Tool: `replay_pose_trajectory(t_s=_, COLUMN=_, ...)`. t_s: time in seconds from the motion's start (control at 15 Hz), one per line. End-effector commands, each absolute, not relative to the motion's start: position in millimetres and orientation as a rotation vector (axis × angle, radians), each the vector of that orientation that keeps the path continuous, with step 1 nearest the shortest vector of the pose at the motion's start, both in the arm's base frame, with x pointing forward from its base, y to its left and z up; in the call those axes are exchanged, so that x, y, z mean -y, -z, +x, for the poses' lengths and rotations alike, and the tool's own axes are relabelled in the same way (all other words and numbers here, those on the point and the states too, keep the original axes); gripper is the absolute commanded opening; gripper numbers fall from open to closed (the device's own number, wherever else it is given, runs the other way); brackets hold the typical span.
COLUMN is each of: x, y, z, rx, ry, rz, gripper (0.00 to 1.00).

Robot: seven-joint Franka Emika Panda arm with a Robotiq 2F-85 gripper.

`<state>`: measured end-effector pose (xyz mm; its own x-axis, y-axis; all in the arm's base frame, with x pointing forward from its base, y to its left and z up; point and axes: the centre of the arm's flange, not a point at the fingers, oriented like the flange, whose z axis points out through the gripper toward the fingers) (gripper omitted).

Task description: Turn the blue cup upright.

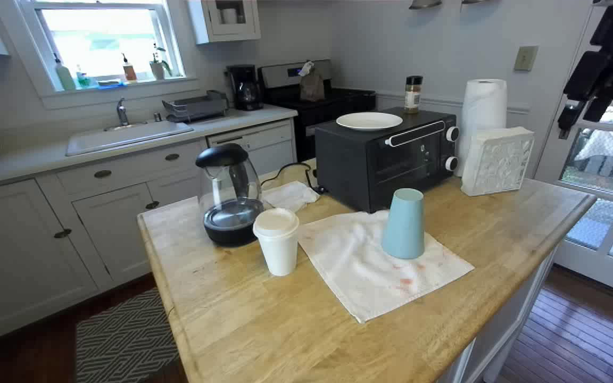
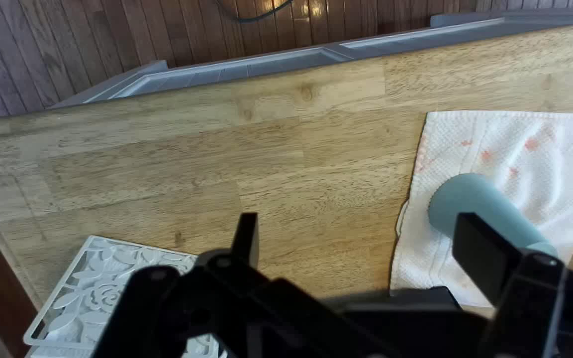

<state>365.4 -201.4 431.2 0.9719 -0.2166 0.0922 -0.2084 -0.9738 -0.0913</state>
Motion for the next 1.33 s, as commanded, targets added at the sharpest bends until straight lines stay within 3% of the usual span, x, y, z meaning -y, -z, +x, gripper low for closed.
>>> replay_pose_trajectory(t_s=0.0, x=201.4, y=-431.2, z=365.4, rx=-0.328, ry=0.156, rz=-3.039, gripper=1.0)
replay_pose_trajectory(t_s=0.47, x=194.7, y=-426.6, z=368.0, rx=-0.37, ry=0.149, rz=-3.061, gripper=1.0)
replay_pose_trajectory(t_s=1.27, x=59.8, y=-399.7, z=401.1, rx=-1.049, ry=-0.001, rz=-2.943, gripper=1.0)
